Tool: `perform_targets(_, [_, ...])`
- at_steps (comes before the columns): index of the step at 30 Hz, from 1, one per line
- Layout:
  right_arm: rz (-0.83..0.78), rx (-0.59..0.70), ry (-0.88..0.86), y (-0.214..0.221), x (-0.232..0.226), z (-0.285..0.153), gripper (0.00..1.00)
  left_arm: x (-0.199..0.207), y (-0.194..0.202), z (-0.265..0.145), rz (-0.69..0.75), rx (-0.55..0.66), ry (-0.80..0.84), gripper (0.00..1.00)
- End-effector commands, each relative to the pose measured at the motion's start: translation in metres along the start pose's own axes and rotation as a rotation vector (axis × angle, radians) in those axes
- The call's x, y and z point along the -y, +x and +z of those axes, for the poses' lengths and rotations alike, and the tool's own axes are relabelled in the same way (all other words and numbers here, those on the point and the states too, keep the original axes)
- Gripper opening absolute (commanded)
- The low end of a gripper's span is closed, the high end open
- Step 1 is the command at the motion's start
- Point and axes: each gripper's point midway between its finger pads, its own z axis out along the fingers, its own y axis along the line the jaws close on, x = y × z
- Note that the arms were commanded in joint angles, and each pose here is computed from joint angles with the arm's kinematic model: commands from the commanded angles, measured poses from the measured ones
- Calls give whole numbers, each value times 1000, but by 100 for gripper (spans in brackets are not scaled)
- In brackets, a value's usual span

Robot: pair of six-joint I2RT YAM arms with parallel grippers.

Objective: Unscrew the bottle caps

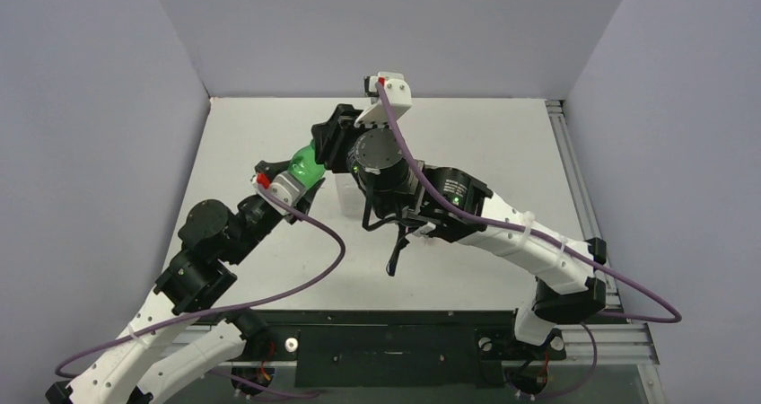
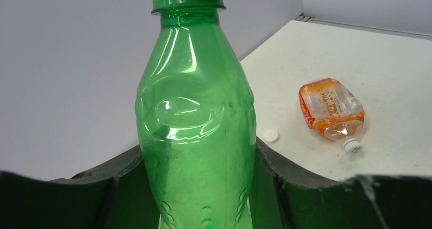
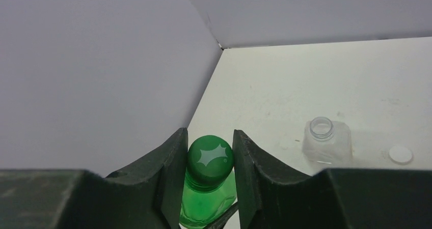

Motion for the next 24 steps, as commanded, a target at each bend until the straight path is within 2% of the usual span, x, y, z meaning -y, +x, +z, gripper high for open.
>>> perform_targets(1, [23,4,-5,-5,1,3,28,-16,-25,-1,-26,77,-71,0])
perform_targets(4, [23,-6,-13,-3,1,3,13,-14,-26,-1,-35,80,-63,0])
perform_targets(7, [25,-7,-21,-6,5,1,3,-9,-26,-1,-63,86,-39,0])
perform_targets(12, [30,14,-18,-25,29,-4,1,1,-21,-3,-104,86,-2,0])
perform_targets(17, [-2,20,44,-34,74,-8,0,17,-23,-7,-151,108,77,0])
perform_targets(21, [-48,-31,98,-10,114,-9,0,26,-29,-12,-193,128,122,0])
perform_targets(24, [-108,-98,168,37,154,-7,0,30,-33,-15,-223,139,149,0])
